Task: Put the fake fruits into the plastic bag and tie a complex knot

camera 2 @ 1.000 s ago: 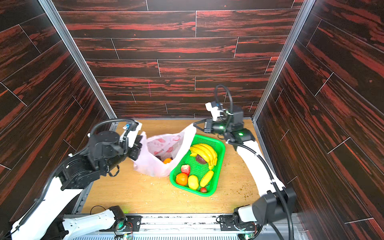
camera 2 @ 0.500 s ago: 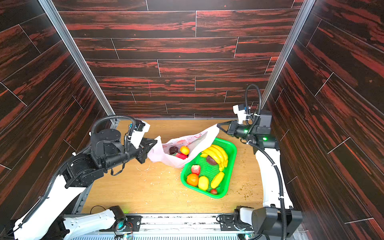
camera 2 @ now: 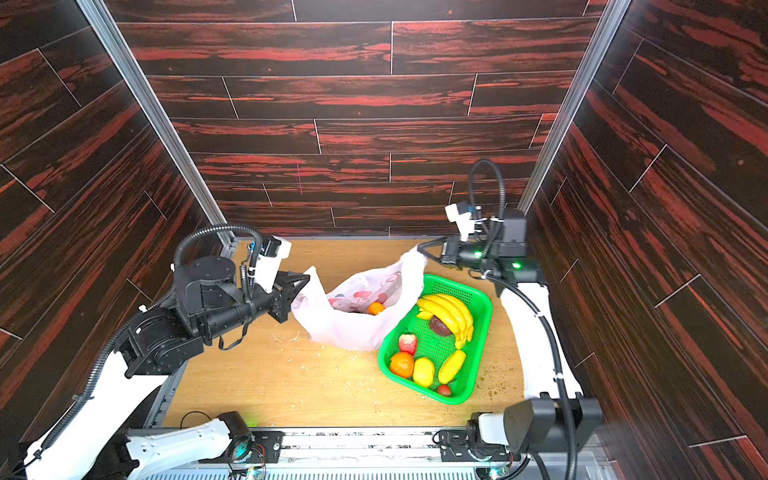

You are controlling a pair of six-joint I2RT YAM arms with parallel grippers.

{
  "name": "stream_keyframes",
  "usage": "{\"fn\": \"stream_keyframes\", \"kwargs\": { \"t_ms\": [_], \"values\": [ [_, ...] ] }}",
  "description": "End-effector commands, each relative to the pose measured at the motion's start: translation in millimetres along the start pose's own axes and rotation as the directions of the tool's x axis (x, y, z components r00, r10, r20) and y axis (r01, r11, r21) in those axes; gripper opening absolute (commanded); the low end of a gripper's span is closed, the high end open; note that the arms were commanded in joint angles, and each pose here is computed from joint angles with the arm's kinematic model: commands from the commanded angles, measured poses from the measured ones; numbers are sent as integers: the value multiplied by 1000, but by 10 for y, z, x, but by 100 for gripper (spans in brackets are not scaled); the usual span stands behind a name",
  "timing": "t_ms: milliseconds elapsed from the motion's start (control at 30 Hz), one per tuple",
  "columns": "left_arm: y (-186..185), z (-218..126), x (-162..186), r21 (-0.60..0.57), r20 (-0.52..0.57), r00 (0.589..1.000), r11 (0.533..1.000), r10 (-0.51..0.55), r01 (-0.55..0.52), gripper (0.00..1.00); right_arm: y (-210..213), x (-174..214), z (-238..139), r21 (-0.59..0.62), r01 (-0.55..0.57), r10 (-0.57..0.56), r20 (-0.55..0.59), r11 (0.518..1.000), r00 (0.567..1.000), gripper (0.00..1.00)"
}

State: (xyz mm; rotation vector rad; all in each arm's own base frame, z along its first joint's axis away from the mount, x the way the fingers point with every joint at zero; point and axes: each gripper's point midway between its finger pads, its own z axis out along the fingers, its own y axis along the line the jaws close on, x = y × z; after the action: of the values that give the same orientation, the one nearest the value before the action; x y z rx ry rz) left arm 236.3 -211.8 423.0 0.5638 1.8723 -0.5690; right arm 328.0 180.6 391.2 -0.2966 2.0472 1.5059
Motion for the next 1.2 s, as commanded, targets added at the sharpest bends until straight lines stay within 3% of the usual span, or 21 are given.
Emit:
{"fn": "stream_keyframes", "kwargs": {
  "t_ms": [0, 100, 167, 367, 500, 767, 867, 933, 1167],
  "values": [
    [-18, 10, -105, 36, 15, 999, 999, -36, 36, 0, 43, -88, -10, 0, 34, -34, 22, 999, 999, 28],
    [-4, 24, -140, 82, 19, 997, 994, -72, 70, 0, 134, -222, -167, 80, 121, -128, 87, 989, 988, 52],
    [7, 45, -152, 116, 11, 995, 988, -103, 101, 0, 221, -315, -321, 124, 176, -193, 143, 977, 971, 61],
    [11, 144, -84, 170, -31, 989, 974, -144, 147, 0, 415, -446, -680, 341, 313, -400, 222, 886, 889, 73],
    [-4, 159, -84, 215, -48, 986, 963, -157, 164, 0, 780, -237, -458, 220, 461, -499, 169, 860, 850, 73],
    [-85, 116, -178, 354, -45, 989, 924, -141, 148, 0, 1237, 579, 537, -104, 698, -702, -5, 709, 712, 73],
    [-104, 102, -203, 393, -41, 990, 909, -136, 141, 0, 1287, 850, 820, -225, 742, -765, -21, 631, 644, 73],
    [-134, 96, -206, 421, -37, 991, 898, -126, 129, 0, 1281, 948, 964, -283, 748, -782, -12, 601, 623, 74],
    [-201, 97, -215, 472, -40, 992, 873, -118, 122, 0, 1232, 1074, 1373, -378, 743, -805, -9, 552, 593, 74]
  ]
}}
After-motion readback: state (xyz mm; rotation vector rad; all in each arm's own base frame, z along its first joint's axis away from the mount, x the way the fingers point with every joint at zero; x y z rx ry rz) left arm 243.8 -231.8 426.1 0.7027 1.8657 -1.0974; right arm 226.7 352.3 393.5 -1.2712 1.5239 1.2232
